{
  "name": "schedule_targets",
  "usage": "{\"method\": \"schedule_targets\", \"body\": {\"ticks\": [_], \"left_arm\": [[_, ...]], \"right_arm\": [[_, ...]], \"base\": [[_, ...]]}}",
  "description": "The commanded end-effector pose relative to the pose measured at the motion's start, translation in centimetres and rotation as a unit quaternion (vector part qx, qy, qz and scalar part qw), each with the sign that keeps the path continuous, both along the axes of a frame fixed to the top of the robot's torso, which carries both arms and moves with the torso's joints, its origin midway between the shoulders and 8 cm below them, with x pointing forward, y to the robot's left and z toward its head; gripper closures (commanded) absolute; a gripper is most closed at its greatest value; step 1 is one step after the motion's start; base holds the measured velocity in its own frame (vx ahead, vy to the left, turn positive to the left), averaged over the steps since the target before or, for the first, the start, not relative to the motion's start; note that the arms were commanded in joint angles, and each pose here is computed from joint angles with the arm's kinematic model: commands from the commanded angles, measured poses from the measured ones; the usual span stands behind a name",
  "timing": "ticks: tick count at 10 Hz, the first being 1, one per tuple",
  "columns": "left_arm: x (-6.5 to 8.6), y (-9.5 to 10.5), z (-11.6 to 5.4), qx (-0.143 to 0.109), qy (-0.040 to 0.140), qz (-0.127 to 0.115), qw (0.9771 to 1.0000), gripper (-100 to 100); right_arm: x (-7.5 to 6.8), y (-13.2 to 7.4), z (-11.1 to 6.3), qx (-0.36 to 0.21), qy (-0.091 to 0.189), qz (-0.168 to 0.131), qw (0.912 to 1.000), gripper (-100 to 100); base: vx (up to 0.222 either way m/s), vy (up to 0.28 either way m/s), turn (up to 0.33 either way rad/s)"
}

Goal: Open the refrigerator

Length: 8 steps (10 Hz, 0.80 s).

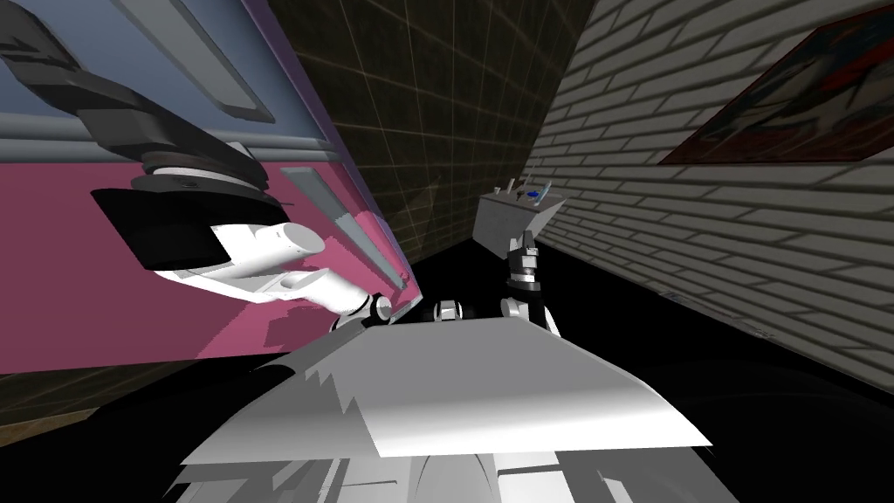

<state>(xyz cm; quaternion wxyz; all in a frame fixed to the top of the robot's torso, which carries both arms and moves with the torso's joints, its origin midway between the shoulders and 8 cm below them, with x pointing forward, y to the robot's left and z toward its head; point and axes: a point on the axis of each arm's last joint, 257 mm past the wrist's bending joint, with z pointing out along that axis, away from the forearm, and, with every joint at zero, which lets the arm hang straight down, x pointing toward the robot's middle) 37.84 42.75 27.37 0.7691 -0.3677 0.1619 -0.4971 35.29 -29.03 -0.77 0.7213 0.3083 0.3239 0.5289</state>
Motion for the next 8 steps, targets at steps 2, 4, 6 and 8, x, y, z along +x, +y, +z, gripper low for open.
{"method": "schedule_targets", "body": {"ticks": [2, 4, 6, 8], "left_arm": [[-0.5, 0.9, 0.2, -0.042, -0.002, -0.008, 0.9991, -100], [-0.6, 1.1, 0.1, -0.06, -0.002, -0.013, 0.9981, -100], [-1.2, 1.1, -0.3, -0.092, -0.008, -0.027, 0.9954, -100], [-1.9, 0.8, -0.7, -0.119, -0.018, -0.042, 0.9919, -100]], "right_arm": [[0.0, 0.0, 0.0, 0.0, 0.0, 0.0, 1.0, 0], [0.0, 0.0, 0.0, 0.0, 0.0, 0.0, 1.0, 0], [0.0, 0.0, 0.0, 0.0, 0.0, 0.0, 1.0, 0], [0.0, 0.0, 0.0, 0.0, 0.0, 0.0, 1.0, 0]], "base": [[0.063, -0.075, 0.052], [0.043, -0.065, 0.047], [0.048, -0.065, 0.061], [0.033, -0.065, 0.059]]}}
